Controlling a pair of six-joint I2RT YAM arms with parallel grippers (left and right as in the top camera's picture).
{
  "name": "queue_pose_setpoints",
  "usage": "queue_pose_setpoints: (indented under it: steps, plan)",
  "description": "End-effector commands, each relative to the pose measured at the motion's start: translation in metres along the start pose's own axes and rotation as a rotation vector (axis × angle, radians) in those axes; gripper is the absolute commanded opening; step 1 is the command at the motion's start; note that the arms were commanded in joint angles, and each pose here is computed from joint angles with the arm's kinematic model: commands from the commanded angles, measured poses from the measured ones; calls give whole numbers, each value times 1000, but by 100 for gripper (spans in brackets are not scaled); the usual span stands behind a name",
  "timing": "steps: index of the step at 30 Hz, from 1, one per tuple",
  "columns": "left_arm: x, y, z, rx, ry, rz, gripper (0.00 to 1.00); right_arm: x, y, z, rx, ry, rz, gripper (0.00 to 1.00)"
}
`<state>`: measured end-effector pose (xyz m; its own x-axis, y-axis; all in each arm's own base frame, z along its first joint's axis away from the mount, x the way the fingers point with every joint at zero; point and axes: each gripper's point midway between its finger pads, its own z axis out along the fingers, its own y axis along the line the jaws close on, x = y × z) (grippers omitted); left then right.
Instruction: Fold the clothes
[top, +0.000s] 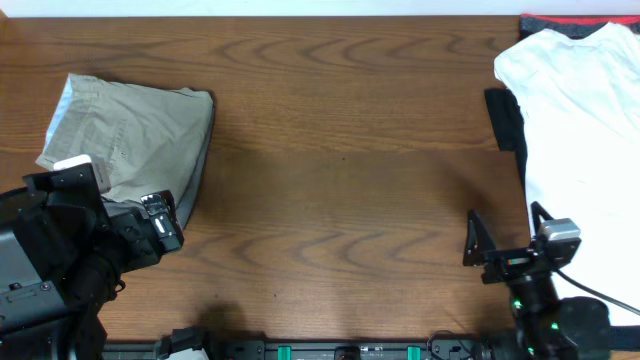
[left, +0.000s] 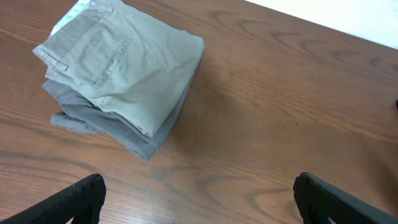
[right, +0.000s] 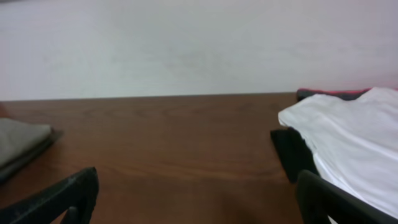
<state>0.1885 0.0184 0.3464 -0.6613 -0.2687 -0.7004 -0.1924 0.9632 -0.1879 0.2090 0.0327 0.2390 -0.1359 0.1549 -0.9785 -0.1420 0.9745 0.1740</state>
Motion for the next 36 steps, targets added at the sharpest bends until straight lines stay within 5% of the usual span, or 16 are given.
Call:
queue_pose_setpoints:
  steps: [1,12,36]
  plan:
    - [0,3,1,-16,4,2,98,22,-9,9,27,-8,8,99]
    - [0,3,1,-16,4,2,98,76,-19,40,21,1,17,99]
    - [0,3,1,-16,4,1,98,75,-19,43,11,-43,14,99]
